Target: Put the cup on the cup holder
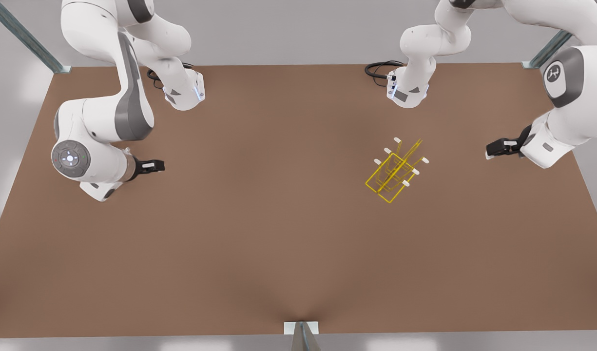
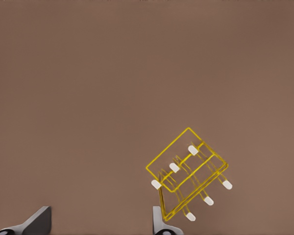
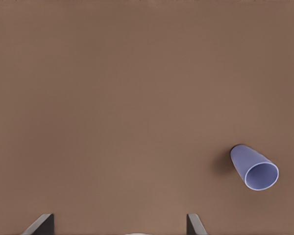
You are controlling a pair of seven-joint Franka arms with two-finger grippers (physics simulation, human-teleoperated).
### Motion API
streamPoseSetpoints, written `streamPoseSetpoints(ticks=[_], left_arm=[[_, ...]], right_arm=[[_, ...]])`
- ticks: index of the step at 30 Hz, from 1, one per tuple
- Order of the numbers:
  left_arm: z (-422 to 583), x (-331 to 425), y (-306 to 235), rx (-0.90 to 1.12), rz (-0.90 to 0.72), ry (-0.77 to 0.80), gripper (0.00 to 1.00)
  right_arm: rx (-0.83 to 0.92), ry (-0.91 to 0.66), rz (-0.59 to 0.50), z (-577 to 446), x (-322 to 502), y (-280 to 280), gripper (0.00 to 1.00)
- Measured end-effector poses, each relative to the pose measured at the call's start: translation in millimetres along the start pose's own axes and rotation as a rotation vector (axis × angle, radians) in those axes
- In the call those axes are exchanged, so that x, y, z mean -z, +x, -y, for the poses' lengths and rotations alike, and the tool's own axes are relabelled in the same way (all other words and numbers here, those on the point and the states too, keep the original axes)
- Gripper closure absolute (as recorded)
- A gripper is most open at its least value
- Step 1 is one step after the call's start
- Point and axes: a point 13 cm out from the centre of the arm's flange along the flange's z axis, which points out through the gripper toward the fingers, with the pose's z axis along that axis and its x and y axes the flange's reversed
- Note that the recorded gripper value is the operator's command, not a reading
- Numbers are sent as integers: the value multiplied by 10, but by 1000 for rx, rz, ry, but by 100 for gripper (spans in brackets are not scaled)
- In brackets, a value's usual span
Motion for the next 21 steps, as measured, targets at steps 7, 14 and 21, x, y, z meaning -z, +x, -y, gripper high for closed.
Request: streamPoseSetpoints(ticks=[7, 14, 21], left_arm=[[159, -74, -254, -35, 52, 24, 0], [192, -84, -315, -49, 70, 26, 0], [204, -122, -356, -55, 72, 23, 0]], right_arm=[[-18, 21, -68, 253, -261, 201, 0], [-35, 46, -273, 871, -1380, 1029, 0], [-52, 71, -227, 1584, -2228, 1164, 0]])
